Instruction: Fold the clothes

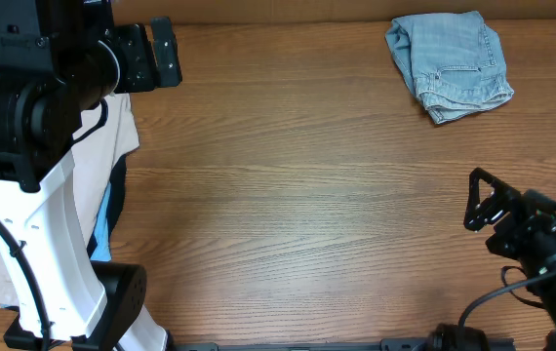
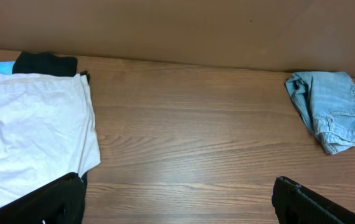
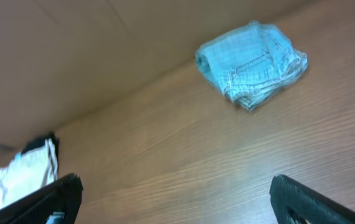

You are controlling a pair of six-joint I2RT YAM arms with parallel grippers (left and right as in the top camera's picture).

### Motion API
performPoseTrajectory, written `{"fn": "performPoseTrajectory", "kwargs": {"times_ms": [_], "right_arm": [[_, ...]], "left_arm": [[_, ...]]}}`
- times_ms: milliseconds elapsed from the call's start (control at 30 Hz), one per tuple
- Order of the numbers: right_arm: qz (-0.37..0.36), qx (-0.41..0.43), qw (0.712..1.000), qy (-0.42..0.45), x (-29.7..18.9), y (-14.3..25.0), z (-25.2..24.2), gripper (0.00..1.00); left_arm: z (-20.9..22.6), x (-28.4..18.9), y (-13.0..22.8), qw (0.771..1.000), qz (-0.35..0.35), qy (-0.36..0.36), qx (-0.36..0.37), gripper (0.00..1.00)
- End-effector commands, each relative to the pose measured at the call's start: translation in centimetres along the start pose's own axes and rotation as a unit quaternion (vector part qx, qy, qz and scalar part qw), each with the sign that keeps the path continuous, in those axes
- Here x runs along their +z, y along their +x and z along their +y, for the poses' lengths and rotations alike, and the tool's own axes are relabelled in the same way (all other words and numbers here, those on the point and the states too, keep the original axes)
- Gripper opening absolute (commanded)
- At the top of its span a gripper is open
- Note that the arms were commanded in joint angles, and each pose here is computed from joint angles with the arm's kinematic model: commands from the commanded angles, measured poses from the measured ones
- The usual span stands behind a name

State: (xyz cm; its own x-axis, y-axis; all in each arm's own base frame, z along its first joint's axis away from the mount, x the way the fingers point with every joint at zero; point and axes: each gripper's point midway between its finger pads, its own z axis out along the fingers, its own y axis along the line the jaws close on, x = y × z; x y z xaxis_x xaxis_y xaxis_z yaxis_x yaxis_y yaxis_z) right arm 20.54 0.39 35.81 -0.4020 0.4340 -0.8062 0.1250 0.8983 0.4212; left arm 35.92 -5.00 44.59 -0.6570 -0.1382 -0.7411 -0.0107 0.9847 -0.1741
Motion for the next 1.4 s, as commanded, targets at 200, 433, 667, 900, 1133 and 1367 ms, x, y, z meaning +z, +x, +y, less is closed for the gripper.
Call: {"fn": "performPoseTrajectory", "kwargs": {"times_ms": [200, 433, 667, 900, 1133, 1367], "right_arm": [[-0.102, -0.04, 0.994, -0.028, 4.1, 3.4, -2.1, 1.0], [-0.178, -0.061, 0.979, -0.08, 7.3, 6.8, -2.9, 1.0], [-0.204, -0.066, 0.971, -0.105, 9.7, 11.0, -4.4, 1.0], [-0.183, -0.063, 0.977, -0.094, 11.5, 14.0, -6.1, 1.0], [-0.183, -0.063, 0.977, -0.095, 11.5, 14.0, -6.1, 1.0], [-0.182, -0.063, 0.977, -0.095, 11.5, 14.0, -6.1, 1.0]], "left_arm": [[0.3, 0.5, 0.1, 1.0, 0.006, -0.008, 0.012, 1.0], [0.3, 0.5, 0.1, 1.0, 0.006, -0.008, 0.012, 1.0], [0.3, 0.5, 0.1, 1.0, 0.006, -0.008, 0.012, 1.0], [0.3, 0.5, 0.1, 1.0, 0.006, -0.008, 0.012, 1.0], [0.3, 0.5, 0.1, 1.0, 0.006, -0.008, 0.012, 1.0], [0.3, 0.5, 0.1, 1.0, 0.006, -0.008, 0.012, 1.0]]}}
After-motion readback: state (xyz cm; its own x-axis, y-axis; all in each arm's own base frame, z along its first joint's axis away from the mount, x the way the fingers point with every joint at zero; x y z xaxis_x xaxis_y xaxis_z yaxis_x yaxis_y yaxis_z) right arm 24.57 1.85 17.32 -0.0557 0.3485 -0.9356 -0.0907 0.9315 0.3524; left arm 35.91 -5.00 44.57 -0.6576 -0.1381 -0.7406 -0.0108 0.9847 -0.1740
